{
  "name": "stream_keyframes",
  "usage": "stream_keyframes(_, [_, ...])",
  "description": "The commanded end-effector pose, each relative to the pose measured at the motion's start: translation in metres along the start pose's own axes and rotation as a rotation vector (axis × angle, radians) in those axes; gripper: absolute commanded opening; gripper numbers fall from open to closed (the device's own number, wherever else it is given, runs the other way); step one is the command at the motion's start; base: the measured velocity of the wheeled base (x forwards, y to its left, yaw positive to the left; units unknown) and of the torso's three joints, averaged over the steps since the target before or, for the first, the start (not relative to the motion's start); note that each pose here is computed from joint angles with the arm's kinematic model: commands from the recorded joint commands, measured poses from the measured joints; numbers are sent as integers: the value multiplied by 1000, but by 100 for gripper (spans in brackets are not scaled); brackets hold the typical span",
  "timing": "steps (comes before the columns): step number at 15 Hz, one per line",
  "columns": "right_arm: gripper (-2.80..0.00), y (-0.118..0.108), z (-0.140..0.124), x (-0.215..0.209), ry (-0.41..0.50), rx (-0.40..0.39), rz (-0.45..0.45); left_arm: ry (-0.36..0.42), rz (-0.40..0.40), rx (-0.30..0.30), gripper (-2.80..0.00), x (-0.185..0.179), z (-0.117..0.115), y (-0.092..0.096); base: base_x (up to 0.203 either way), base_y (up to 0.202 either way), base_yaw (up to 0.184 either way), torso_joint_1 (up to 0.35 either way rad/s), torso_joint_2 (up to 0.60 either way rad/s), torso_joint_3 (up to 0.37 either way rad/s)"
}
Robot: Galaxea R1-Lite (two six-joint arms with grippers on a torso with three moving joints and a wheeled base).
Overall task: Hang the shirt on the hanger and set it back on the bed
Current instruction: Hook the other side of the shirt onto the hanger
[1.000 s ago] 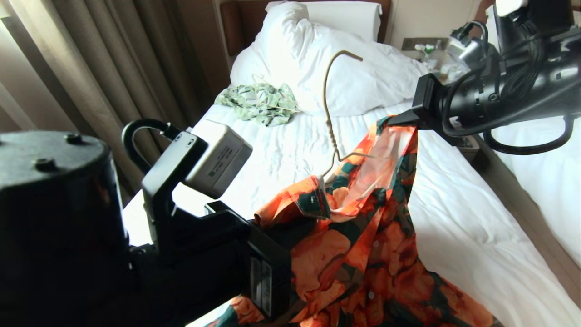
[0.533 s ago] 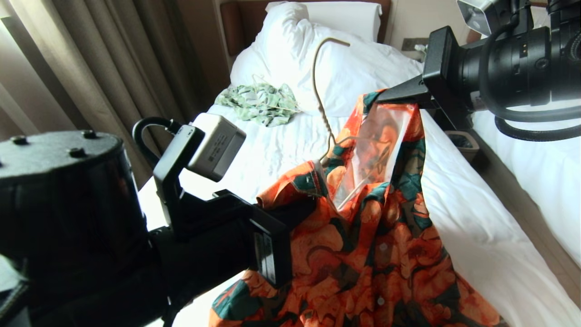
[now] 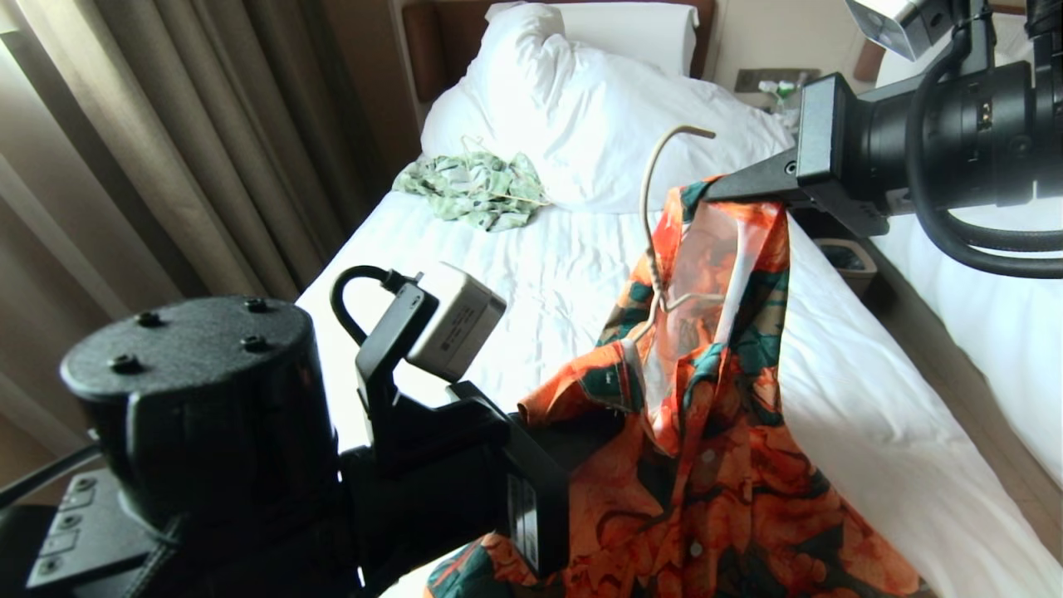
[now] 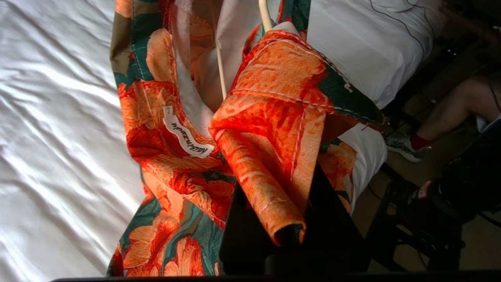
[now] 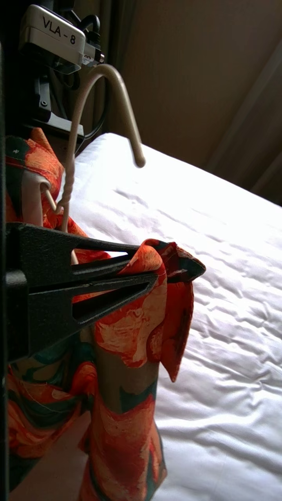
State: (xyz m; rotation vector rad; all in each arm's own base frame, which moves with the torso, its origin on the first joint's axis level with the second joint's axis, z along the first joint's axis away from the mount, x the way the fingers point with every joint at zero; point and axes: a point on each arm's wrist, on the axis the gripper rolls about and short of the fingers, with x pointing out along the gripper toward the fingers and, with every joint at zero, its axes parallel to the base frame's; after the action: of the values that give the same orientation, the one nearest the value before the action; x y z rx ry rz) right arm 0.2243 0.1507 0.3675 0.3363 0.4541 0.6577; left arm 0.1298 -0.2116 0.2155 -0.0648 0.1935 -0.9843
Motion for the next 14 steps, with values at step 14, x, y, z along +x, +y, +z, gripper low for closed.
stream_keyframes(14, [-280,19,7,-38,-77,-156,79,-241,-203,-118,-280,62,-25,33,0,0,0,0,0,0])
